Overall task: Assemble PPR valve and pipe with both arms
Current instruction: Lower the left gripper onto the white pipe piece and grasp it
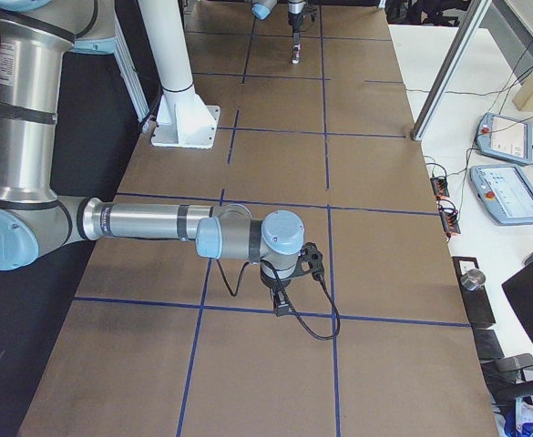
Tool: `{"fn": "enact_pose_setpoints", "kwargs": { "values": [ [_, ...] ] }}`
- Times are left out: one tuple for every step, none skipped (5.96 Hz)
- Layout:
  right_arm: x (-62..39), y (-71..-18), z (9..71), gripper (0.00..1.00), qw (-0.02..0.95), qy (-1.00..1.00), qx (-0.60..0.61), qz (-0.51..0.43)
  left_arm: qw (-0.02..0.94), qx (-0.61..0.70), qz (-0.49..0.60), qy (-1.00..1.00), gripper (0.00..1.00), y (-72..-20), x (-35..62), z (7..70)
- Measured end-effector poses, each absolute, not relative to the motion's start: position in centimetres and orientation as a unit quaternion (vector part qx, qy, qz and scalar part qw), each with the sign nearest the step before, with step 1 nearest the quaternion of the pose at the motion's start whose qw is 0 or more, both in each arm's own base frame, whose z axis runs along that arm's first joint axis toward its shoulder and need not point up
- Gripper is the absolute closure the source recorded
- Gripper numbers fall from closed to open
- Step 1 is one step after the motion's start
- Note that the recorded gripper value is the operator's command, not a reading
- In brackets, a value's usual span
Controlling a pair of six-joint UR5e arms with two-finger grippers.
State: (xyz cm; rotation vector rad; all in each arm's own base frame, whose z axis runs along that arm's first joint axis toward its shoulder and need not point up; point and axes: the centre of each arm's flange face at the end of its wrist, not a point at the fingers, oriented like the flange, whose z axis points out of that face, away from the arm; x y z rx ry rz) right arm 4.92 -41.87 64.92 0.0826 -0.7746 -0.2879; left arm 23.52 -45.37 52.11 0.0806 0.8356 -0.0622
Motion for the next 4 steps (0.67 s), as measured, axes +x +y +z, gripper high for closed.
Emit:
{"fn": "enact_pose_setpoints", "kwargs": {
  "values": [
    [4.92, -41.86, 64.93, 0.00, 0.915, -0.376, 0.040, -0.140, 0.913, 0.038, -0.030, 0.404, 0.85, -45.36, 23.54, 52.30],
    [4.92, -41.85, 64.93, 0.00, 0.915, -0.376, 0.040, -0.140, 0.914, 0.037, -0.031, 0.403, 0.96, -45.37, 23.55, 52.48],
    [4.92, -41.85, 64.94, 0.00, 0.915, -0.376, 0.040, -0.140, 0.914, 0.036, -0.031, 0.403, 1.00, -45.36, 23.54, 52.52],
    [4.92, -41.83, 64.96, 0.00, 0.915, -0.376, 0.040, -0.140, 0.914, 0.036, -0.031, 0.403, 1.00, -45.34, 23.52, 52.57]
  ]
}}
